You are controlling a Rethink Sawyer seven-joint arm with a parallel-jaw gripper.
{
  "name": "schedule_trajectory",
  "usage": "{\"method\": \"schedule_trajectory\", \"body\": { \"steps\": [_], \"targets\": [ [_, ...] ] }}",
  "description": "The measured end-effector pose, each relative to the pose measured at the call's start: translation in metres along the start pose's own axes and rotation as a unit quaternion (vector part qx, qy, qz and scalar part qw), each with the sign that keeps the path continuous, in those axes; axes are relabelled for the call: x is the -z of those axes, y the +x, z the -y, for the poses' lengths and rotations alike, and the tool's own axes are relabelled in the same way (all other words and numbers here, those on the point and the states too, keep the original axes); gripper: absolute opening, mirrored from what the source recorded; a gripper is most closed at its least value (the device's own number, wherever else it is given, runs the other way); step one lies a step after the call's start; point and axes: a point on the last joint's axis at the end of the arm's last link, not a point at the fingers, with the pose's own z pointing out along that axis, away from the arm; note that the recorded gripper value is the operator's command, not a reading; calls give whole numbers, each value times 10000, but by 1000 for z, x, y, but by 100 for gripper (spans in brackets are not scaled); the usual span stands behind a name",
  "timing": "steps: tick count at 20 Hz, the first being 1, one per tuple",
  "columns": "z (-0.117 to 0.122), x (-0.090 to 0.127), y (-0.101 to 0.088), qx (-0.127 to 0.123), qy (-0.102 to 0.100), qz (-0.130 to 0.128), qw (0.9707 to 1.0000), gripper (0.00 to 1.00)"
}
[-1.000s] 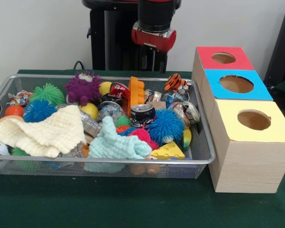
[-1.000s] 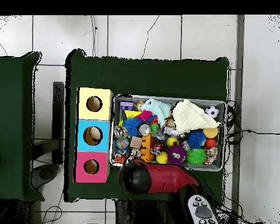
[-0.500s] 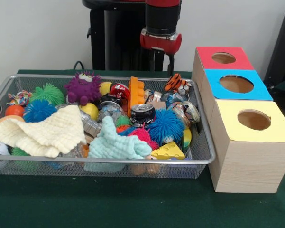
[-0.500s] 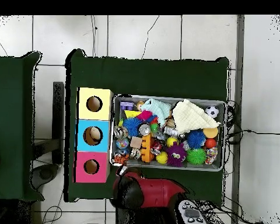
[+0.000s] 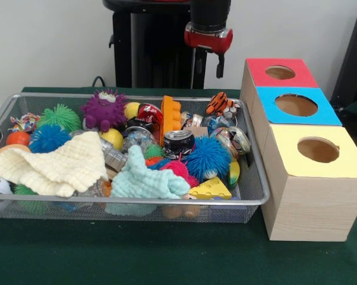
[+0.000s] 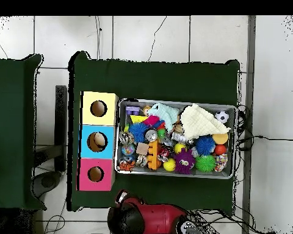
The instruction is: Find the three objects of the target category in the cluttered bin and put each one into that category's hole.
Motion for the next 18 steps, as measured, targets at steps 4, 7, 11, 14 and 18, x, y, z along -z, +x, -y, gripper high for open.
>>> {"method": "schedule_trajectory", "body": {
  "steps": [4, 7, 11, 14, 18],
  "targets": [
    [7, 1, 18, -57, 30, -204, 9998, 100],
    [10, 0, 23, -101, 19, -301, 9995, 100],
    [12, -3, 34, -188, 8, -460, 9988, 100],
    [11, -3, 36, -206, 6, -491, 9986, 100],
    [4, -2, 32, -283, -3, -451, 9986, 100]
  ]
}}
